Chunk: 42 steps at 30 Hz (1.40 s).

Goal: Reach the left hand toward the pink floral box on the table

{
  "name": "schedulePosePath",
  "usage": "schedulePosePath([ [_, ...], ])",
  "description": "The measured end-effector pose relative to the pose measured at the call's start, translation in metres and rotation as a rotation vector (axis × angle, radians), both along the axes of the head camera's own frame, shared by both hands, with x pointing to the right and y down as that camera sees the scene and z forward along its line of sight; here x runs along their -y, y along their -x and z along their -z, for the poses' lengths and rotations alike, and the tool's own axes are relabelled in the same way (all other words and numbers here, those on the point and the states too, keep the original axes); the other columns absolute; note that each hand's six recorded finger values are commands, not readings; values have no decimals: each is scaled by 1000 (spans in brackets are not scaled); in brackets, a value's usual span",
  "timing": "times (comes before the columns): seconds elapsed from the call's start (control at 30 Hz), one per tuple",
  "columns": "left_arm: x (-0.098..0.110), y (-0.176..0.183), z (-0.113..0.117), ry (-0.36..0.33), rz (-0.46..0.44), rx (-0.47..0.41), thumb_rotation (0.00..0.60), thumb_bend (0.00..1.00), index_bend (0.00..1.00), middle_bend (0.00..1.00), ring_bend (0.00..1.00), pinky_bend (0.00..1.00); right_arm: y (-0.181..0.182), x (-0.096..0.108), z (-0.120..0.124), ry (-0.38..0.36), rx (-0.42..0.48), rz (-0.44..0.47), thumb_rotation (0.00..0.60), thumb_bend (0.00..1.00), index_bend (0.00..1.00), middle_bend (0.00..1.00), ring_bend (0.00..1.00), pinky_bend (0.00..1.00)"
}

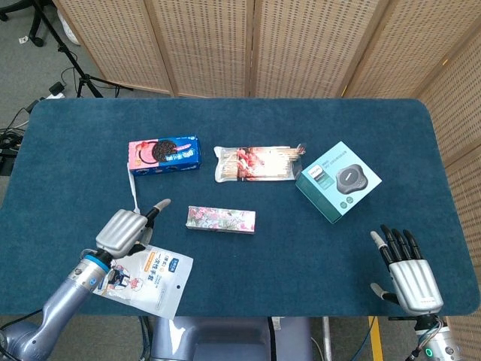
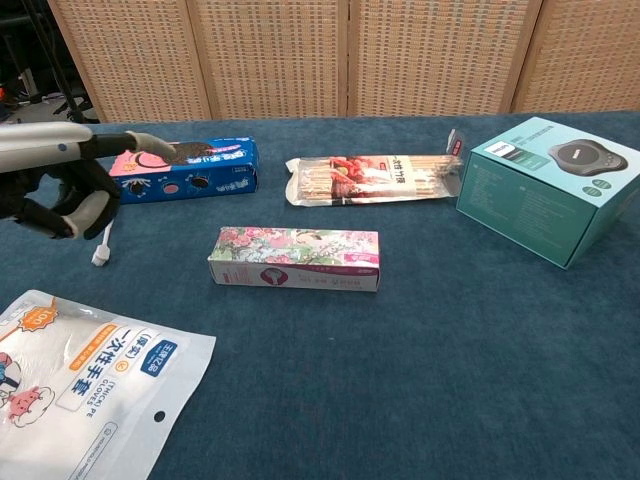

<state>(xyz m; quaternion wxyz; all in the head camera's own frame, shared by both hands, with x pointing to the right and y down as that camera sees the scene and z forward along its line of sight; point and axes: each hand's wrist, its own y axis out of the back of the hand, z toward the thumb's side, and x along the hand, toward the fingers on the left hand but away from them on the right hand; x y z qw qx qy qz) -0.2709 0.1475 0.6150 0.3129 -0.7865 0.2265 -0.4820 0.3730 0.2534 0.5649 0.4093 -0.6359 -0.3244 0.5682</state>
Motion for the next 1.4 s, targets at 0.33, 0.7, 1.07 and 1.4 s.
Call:
schedulePosePath([
  [0.33, 1, -50, 2, 42, -85, -18, 600, 739, 0, 735, 851, 752, -1, 1, 1, -1, 9, -3, 600, 195, 0, 0, 0, 0],
  [0.7, -5, -58, -12, 108, -82, 16, 600, 739, 0, 735, 851, 764, -2, 2, 2, -9, 15, -9, 600, 196, 0, 0, 0, 0],
  [1.07, -5, -57, -27, 236, -72, 86, 600, 740, 0, 735, 851, 764, -2, 2, 2, -9, 15, -10, 600, 195, 0, 0, 0, 0],
  [1.4, -5, -55, -35, 255, -75, 135, 600, 739, 0, 735, 851, 764, -2, 3, 3, -14, 22, -15, 600, 195, 0, 0, 0, 0],
])
